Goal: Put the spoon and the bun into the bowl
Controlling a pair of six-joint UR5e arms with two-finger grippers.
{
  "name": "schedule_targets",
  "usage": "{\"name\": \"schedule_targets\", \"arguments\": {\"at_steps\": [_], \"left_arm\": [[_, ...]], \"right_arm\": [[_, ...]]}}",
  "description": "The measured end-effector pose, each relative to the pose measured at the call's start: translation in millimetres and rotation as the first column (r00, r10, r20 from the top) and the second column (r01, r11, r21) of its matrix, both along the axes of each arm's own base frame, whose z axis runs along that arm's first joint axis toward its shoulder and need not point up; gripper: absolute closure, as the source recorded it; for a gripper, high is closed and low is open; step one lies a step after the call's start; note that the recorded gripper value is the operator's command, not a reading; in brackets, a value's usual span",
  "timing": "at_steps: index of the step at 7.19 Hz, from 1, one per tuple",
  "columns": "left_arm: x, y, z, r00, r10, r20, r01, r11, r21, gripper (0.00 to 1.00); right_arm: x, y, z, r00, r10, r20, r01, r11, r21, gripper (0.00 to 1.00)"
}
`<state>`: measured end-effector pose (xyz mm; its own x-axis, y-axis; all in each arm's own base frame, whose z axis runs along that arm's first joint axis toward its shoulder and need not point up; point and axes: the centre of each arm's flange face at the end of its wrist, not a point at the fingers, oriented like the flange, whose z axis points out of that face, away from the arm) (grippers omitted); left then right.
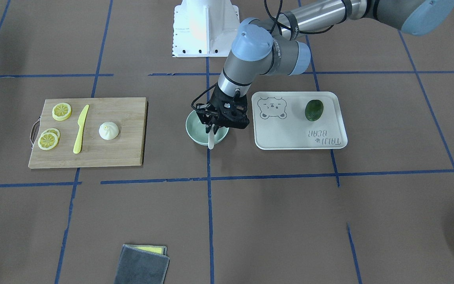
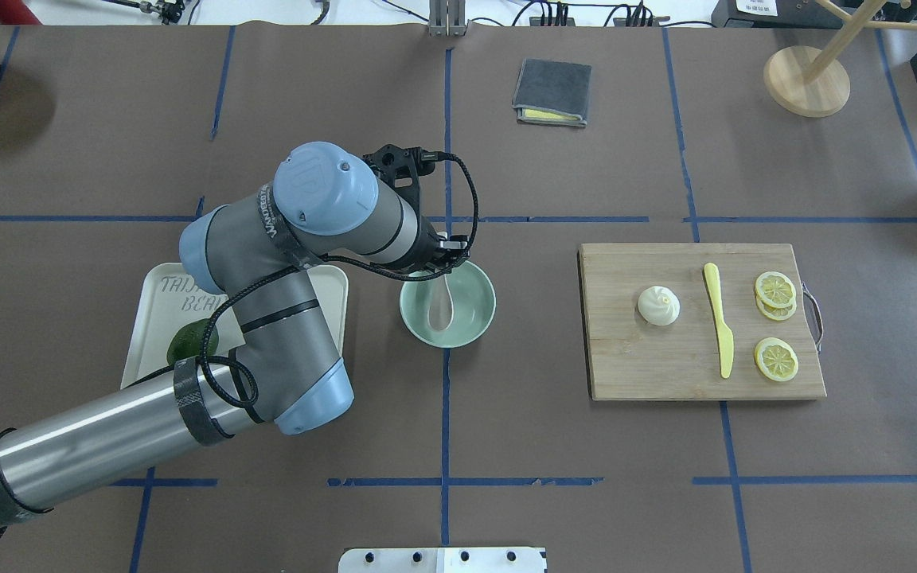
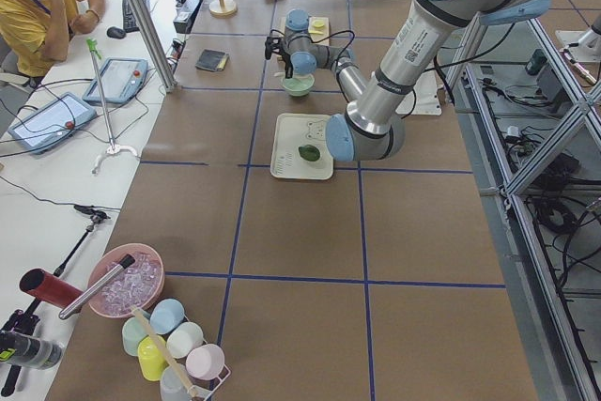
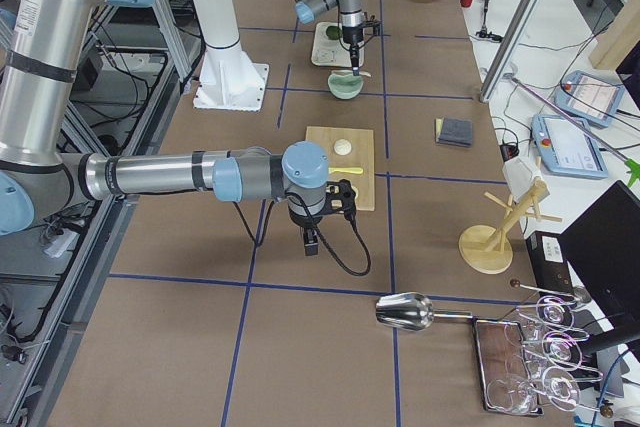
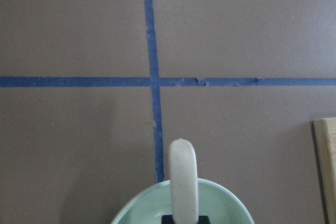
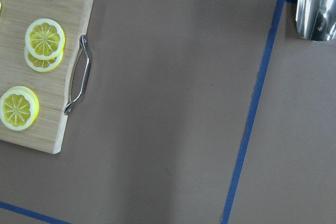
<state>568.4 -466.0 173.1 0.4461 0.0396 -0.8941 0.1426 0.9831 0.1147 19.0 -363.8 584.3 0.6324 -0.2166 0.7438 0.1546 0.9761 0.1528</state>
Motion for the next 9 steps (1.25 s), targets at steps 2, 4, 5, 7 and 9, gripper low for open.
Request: {"name": "schedule_targets", "arguments": {"at_steps": [2, 4, 5, 7, 9], "left_arm": [[0, 1, 0, 1.000, 0.011, 0.004, -0.011, 1.000, 0.023, 0.21], [-7, 0, 6, 1.000, 0.018, 0.014, -0.018, 0.999, 0.042, 0.22], [-26, 6, 25, 0.999, 0.028, 0.029, -0.030, 0.997, 0.070, 0.22], [-105, 20, 70, 0.995, 0.043, 0.086, -0.058, 0.983, 0.175, 0.22], [-192, -4, 119, 0.983, 0.005, 0.184, -0.050, 0.969, 0.243, 0.04]], "right_arm": [[-4, -2, -4, 1.000, 0.015, 0.024, -0.014, 1.000, -0.023, 0.00], [-26, -7, -18, 0.996, 0.034, 0.080, -0.029, 0.997, -0.073, 0.00], [-49, -15, -32, 0.994, 0.049, 0.097, -0.040, 0.995, -0.091, 0.00], [-116, -45, -85, 0.986, 0.099, 0.131, -0.080, 0.987, -0.141, 0.00], [-230, -67, -144, 0.990, 0.120, 0.079, -0.107, 0.982, -0.158, 0.00]]}}
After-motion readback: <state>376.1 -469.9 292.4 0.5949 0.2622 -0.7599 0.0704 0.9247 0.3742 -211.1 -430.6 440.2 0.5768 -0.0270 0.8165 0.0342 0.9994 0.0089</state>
